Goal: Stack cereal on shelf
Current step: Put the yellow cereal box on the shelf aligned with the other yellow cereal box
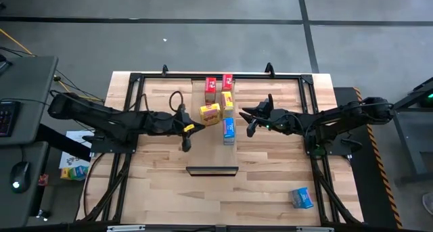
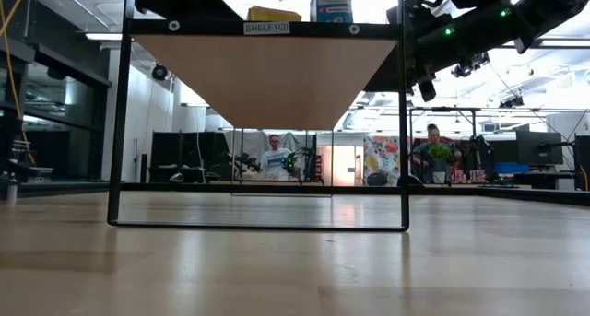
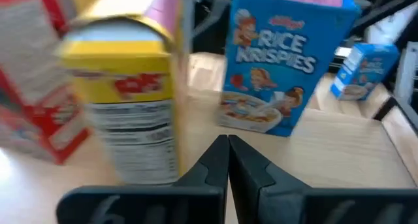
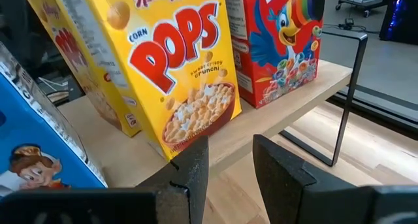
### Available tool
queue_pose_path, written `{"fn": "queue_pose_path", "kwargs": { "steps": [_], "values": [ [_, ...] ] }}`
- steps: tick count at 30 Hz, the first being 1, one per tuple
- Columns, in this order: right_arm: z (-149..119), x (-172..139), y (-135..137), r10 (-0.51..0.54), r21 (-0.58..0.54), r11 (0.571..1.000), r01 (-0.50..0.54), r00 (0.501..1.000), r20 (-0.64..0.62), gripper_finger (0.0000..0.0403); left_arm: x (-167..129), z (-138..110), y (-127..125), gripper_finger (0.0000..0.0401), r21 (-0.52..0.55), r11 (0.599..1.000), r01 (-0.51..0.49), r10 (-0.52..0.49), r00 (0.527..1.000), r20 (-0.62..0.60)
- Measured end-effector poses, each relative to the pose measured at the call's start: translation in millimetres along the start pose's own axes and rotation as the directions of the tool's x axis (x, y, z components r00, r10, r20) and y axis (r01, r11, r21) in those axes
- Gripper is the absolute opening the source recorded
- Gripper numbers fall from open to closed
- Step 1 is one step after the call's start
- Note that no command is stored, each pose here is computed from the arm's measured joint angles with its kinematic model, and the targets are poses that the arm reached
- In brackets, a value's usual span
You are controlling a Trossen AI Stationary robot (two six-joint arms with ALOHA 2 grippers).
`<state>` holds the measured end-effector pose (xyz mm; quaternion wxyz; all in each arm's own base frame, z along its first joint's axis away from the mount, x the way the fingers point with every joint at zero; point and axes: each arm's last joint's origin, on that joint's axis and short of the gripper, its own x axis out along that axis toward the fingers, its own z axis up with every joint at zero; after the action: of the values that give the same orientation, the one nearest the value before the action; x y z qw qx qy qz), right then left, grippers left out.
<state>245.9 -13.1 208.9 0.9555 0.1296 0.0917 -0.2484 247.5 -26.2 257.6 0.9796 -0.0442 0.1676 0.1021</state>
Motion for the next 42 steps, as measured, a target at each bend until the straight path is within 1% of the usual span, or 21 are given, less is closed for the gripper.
{"fn": "queue_pose_path", "kwargs": {
  "steps": [2, 7, 13, 20, 29, 34, 39, 42],
  "values": [
    [0, 0, 0, -0.001, -0.001, 1.0, 0.001, 1.0, -0.002, 0.0113, 7, -2, 0, 0.0, -0.007, 1.0, 0.013, -0.013, 1.0, -0.005],
    [-1, 0, 0, -0.004, -0.003, 1.0, 0.004, 1.0, -0.012, 0.0113, 16, -7, 2, 0.0, -0.009, 1.0, -0.011, 0.011, 1.0, -0.025],
    [-1, 0, 0, -0.004, -0.002, 1.0, 0.004, 1.0, -0.012, 0.0113, 14, -6, 6, 0.0, -0.007, 0.995, -0.096, 0.096, 0.995, -0.009],
    [-1, 0, 0, -0.005, -0.001, 1.0, 0.005, 1.0, -0.011, 0.0113, 14, -5, 12, 0.0, 0.046, 0.973, -0.226, 0.226, 0.974, 0.004],
    [-1, 0, -1, -0.006, -0.001, 1.0, 0.006, 1.0, -0.011, 0.0113, 18, -5, 38, 0.0, 0.034, 0.945, -0.326, 0.327, 0.945, -0.023],
    [-1, 0, 0, -0.006, -0.001, 1.0, 0.006, 1.0, -0.011, 0.0113, 20, -4, 48, 0.0, 0.019, 0.941, -0.338, 0.339, 0.94, -0.032],
    [-1, 0, 0, -0.006, -0.001, 1.0, 0.006, 1.0, -0.011, 0.0113, 22, -1, 56, 0.0, 0.011, 0.959, -0.284, 0.284, 0.959, -0.023],
    [-1, 0, 0, -0.006, -0.001, 1.0, 0.006, 1.0, -0.011, 0.0113, 22, -1, 58, 0.0, 0.022, 0.96, -0.28, 0.281, 0.959, -0.032]
  ]
}}
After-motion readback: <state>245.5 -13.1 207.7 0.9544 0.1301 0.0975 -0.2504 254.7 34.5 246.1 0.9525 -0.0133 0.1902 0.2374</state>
